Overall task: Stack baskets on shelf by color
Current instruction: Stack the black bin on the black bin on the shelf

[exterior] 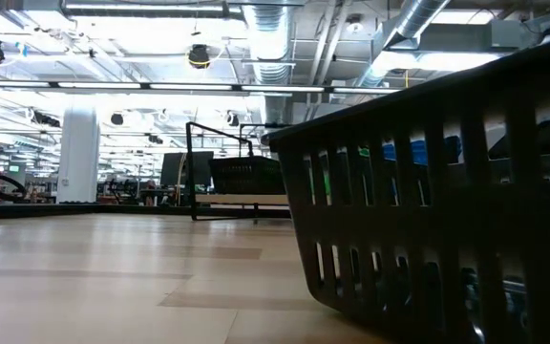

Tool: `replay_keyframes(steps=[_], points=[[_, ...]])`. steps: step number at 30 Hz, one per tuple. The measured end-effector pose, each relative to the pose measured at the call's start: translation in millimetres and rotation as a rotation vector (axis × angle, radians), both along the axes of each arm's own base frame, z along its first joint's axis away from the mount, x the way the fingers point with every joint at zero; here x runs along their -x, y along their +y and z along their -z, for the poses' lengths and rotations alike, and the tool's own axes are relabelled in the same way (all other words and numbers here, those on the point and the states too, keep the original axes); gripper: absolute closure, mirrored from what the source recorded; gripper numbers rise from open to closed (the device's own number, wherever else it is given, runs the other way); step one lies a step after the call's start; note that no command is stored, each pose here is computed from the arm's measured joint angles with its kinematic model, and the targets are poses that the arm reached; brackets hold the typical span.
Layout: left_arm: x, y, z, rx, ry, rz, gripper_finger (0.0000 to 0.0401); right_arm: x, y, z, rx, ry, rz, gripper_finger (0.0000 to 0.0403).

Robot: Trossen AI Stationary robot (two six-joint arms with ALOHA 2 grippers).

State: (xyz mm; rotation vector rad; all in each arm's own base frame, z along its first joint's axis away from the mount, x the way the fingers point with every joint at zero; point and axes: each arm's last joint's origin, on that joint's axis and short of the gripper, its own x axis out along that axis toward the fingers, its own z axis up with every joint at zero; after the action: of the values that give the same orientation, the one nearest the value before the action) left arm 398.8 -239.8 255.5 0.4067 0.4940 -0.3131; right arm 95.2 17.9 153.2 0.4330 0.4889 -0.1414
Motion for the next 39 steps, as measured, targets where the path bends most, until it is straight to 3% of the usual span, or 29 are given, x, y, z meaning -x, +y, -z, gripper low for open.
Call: replay_keyframes(steps=[10,14,23,28,35,39], points=[[-37.0,-15.9,56.5,0.031,0.13,0.088,0.0172,0.6,0.8,1.8,-0.017,0.015,-0.023,0.0352],[-45.3,-26.3,57.1,0.055,0.162,0.14,0.0172,0.6,1.2,1.9,-0.019,0.018,-0.041,0.0352],[-61.5,-41.4,51.2,0.141,0.135,0.125,0.0172,0.6,1.4,1.8,0.001,0.019,-0.058,0.0352],[-58.0,-30.2,63.1,0.108,0.257,-0.021,0.0172,0.6,1.4,1.4,0.004,0.017,-0.061,0.0352],[-53.9,9.4,83.0,0.025,0.493,-0.235,0.0172,0.6,1.4,1.2,0.004,0.016,-0.061,0.0352],[-46.9,35.2,92.2,-0.085,0.635,-0.343,0.0172,0.6,1.4,1.1,0.003,0.016,-0.061,0.0352]])
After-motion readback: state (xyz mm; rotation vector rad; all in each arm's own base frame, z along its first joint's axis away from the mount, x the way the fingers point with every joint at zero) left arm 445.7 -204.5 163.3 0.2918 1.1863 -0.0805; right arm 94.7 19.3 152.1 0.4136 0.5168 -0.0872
